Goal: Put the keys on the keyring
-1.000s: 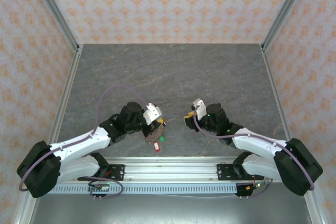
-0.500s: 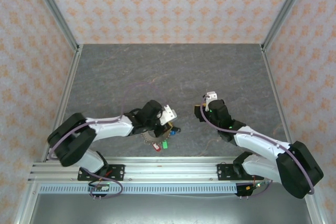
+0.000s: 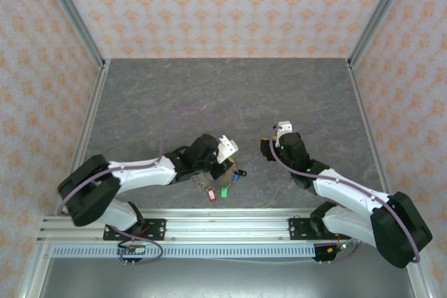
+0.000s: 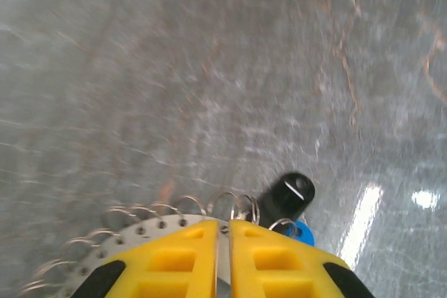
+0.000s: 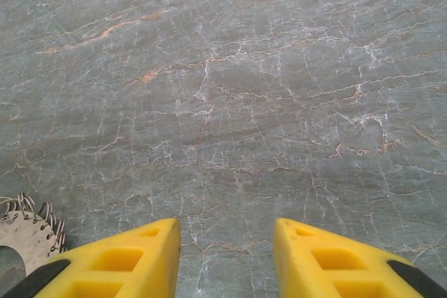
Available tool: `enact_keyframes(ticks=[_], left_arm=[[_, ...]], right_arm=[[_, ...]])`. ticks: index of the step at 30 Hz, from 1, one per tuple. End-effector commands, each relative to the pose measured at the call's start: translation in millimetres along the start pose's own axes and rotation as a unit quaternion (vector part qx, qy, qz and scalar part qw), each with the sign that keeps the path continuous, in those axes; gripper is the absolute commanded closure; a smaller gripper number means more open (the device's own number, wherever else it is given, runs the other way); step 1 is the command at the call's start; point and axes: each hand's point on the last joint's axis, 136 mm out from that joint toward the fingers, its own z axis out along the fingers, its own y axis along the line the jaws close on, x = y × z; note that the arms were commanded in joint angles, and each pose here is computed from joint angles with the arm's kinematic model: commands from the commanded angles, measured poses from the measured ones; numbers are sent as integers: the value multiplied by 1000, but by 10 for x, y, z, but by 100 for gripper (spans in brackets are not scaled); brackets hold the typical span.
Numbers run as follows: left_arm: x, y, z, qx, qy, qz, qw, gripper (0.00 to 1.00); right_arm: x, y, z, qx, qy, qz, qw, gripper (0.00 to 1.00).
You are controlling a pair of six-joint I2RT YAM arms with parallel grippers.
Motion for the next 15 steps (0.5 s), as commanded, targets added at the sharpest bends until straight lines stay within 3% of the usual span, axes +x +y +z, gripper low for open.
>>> enact_keyframes(ticks=[1, 5, 9, 14, 15], left_arm=[[-101, 234, -236, -74, -46, -32, 996, 87], [-21, 450, -529, -141, -88, -100, 981, 81], [185, 539, -766, -167, -110, -187, 962, 75], [511, 557, -950, -170, -126, -299, 931, 58], [588, 562, -977, -169, -130, -329, 920, 51]], right_arm=[[-28, -19, 22, 6, -2, 14, 1000, 60], [-13, 68, 86, -15, 9, 30, 999, 59], [-10, 200, 161, -44, 26, 39, 998, 58], [-12, 534, 314, -115, 68, 59, 989, 59], [1, 603, 368, -128, 82, 65, 986, 59]])
